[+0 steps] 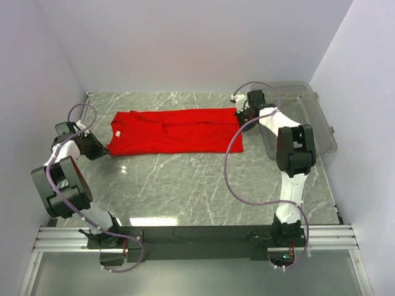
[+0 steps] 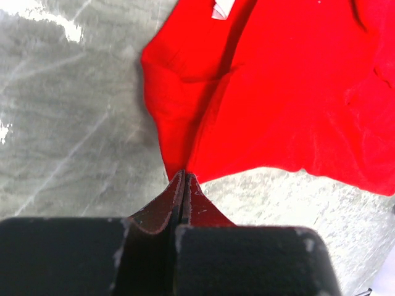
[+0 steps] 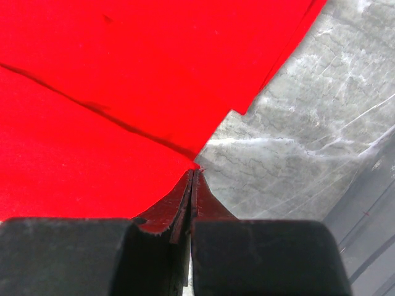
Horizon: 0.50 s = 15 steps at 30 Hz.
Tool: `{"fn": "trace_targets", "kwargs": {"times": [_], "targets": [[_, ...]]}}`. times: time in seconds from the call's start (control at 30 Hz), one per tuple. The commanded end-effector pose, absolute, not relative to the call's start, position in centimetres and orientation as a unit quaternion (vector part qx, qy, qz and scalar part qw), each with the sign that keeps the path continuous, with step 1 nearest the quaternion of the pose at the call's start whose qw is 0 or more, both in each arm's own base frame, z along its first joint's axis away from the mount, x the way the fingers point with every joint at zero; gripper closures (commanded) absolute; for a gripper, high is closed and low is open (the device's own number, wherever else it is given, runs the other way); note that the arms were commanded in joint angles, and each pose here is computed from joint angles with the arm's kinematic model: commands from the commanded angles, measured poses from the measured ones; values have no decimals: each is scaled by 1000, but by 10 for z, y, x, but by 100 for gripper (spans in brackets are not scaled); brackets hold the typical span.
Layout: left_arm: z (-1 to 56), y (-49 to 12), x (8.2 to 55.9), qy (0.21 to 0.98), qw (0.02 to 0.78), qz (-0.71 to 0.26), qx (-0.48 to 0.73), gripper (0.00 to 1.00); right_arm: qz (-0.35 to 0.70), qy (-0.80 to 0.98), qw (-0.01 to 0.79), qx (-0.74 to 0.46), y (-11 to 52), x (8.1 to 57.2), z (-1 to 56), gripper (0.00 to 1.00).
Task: Fold and stack the t-shirts
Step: Fold the tshirt
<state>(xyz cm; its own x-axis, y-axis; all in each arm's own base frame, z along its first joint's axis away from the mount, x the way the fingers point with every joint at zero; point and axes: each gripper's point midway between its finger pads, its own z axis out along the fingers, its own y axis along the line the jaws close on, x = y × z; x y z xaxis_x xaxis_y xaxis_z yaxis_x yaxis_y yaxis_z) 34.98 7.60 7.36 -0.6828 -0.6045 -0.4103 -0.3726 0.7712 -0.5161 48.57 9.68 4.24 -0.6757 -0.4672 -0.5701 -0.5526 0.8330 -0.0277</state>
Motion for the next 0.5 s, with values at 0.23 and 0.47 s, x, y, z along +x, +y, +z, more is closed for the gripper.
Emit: {"fn": "trace_targets", "kwargs": {"times": [0.23, 0.47], "targets": [[76, 74, 333, 891, 300, -195, -281, 99, 58, 906, 321, -268, 92, 502, 61, 100], [82, 66, 334, 885, 310, -223, -265, 99, 57, 909, 317, -264, 91, 503, 58, 100]]}}
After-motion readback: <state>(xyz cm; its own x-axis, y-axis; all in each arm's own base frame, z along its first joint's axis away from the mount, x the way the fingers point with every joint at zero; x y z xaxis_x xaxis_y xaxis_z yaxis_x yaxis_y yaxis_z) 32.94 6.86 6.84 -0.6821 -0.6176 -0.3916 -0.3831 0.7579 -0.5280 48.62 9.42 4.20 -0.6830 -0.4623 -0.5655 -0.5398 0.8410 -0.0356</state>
